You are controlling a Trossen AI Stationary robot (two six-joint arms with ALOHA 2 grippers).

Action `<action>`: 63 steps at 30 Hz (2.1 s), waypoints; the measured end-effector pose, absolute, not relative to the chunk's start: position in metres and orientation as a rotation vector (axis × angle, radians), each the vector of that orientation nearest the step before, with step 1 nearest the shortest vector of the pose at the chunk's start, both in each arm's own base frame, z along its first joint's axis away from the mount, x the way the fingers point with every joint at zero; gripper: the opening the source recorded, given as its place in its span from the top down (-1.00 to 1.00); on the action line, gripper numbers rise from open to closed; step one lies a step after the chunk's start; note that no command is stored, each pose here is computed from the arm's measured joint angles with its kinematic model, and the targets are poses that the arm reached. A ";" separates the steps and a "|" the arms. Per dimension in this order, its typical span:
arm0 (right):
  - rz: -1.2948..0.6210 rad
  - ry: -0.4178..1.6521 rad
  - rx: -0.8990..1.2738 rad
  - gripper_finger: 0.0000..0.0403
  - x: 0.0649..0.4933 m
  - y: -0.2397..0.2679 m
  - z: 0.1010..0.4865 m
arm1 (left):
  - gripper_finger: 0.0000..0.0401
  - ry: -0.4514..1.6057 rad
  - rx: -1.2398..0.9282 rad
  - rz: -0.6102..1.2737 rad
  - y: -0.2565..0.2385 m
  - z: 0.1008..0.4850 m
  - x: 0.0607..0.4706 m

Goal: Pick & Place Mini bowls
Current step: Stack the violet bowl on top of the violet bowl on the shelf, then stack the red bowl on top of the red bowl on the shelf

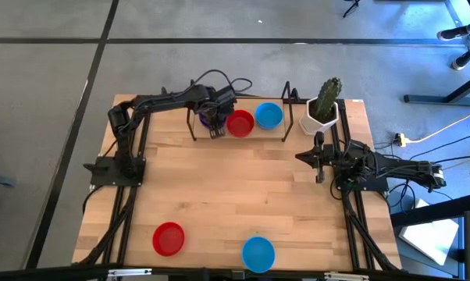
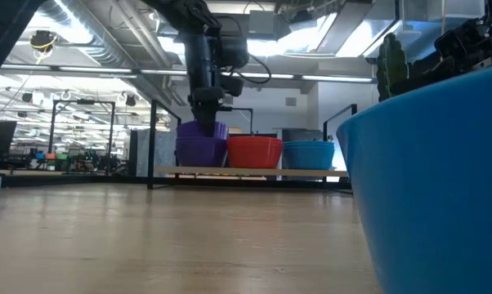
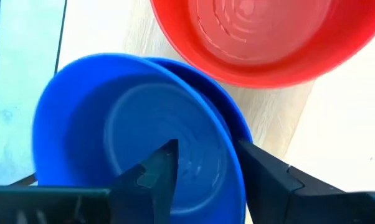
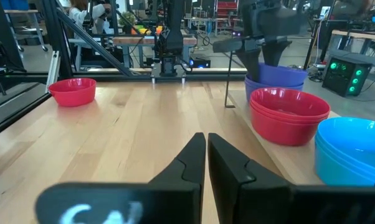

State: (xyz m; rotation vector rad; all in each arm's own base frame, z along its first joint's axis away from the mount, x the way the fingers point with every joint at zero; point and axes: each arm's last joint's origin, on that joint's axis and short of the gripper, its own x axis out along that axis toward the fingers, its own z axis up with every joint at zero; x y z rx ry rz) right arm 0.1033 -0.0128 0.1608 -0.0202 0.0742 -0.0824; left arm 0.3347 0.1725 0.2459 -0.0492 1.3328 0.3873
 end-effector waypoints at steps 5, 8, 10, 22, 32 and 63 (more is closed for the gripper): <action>-0.082 0.074 -0.023 0.90 0.103 -0.013 0.161 | 0.17 1.352 -0.046 0.404 0.172 0.258 0.334; -0.082 0.074 -0.023 0.90 0.103 -0.013 0.161 | 0.16 1.352 -0.055 0.416 0.172 0.265 0.333; -0.082 0.074 -0.023 0.90 0.103 -0.013 0.161 | 0.17 1.334 -0.060 0.425 0.172 0.270 0.335; -0.082 0.074 -0.022 0.90 0.103 -0.013 0.161 | 0.18 1.334 -0.020 0.389 0.162 0.274 0.341; -0.082 0.074 -0.021 0.90 0.103 -0.013 0.161 | 0.40 1.402 0.073 0.375 0.139 0.296 0.325; -0.083 0.004 -0.004 0.90 0.104 -0.013 0.167 | 0.99 0.369 0.012 0.232 -0.056 0.231 0.146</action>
